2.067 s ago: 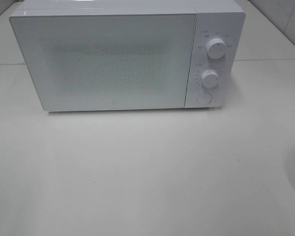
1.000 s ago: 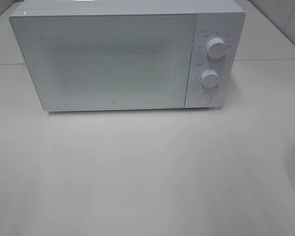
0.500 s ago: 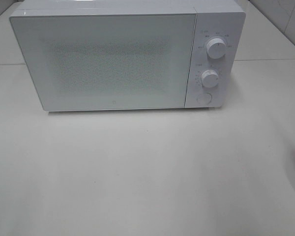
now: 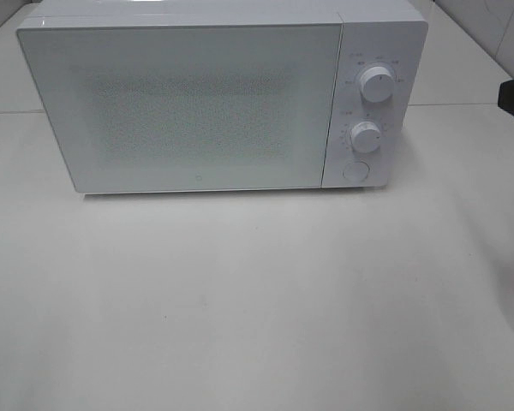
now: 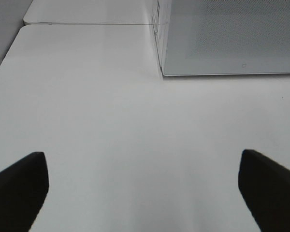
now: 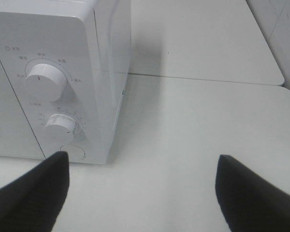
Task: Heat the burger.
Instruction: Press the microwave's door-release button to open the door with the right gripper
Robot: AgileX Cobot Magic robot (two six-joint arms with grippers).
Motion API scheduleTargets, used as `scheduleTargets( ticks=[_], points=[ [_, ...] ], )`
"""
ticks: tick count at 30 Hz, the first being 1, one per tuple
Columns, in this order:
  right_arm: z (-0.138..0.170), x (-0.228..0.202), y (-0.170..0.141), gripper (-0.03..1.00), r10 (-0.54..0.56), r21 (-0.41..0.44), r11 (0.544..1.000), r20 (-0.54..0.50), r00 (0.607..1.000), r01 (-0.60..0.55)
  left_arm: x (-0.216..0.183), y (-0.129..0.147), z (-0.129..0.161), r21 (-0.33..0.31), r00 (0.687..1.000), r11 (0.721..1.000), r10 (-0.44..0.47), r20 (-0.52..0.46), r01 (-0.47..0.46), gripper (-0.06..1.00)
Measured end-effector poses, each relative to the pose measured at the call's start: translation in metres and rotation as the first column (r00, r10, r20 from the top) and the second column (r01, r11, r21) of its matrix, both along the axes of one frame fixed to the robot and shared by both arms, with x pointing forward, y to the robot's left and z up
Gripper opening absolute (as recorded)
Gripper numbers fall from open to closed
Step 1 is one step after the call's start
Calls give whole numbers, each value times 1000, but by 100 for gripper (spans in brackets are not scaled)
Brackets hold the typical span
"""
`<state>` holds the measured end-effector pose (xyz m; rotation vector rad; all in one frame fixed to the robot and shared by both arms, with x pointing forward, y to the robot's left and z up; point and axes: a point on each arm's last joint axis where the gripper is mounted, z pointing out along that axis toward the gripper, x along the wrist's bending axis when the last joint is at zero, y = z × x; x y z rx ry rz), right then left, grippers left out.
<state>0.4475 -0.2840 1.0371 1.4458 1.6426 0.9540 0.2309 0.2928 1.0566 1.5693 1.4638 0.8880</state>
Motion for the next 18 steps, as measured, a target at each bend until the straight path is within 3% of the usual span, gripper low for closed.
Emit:
scheduleTargets(
  ticks=[18],
  points=[
    [-42,58,7,75,21,24,999,137,990,-25,0,0,0,0,1000,1000,0,0,0,99]
  ],
)
